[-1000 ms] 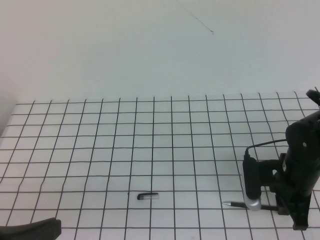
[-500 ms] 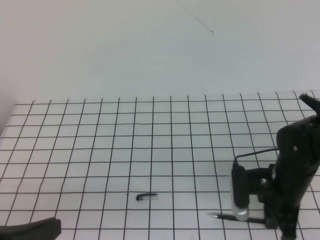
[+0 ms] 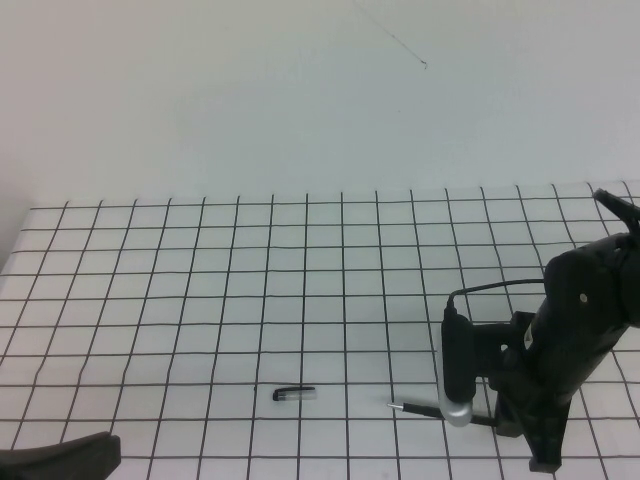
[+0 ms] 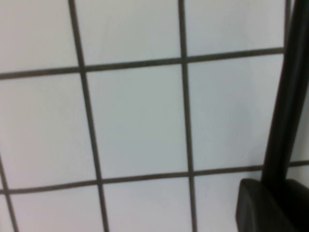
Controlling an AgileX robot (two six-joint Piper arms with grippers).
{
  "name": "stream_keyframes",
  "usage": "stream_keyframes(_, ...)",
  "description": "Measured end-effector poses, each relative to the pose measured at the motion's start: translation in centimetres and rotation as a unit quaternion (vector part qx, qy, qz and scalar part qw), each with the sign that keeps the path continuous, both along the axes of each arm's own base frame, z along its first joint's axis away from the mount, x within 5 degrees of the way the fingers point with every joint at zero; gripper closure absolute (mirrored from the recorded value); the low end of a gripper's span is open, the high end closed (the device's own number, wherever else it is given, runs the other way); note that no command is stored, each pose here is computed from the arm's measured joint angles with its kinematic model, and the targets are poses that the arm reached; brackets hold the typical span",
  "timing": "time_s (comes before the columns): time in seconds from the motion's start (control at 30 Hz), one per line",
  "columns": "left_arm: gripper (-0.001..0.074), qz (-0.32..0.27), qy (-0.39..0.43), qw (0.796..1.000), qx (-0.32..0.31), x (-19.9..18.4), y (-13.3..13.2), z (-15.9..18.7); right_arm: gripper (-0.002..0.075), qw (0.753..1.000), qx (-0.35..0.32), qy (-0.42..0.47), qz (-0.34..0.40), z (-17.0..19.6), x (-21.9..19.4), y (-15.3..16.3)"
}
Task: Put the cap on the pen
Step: Put the cap on the pen
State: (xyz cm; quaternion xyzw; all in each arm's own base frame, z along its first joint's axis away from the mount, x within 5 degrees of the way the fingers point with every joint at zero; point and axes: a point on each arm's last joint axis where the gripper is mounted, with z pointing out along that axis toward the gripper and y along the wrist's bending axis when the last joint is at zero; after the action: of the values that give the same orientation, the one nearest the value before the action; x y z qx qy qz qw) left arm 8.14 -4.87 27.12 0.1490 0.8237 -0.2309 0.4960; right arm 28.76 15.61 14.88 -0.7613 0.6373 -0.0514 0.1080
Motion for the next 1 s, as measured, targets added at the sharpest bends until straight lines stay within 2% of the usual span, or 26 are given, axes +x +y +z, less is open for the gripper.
stream_keyframes(0.3,0.0735,0.0,0.0,1.0,-0.003,0.0,0.0,0.0,0.0666,0.999,0.025,0.03,-0.029,-0.2,-0.7,0.5)
stream_keyframes(0.87,0.0735,-0.01,0.007,1.0,-0.009,-0.2,-0.2,0.0,0.0666,0.999,0.02,0.045,0.009,-2.1,-4.5,1.4)
stream_keyframes(1.0,0.0735,-0.001,-0.004,1.0,-0.01,0.0,-0.1,0.4,0.0666,0.998,0.057,0.025,-0.019,-1.2,-4.5,1.7)
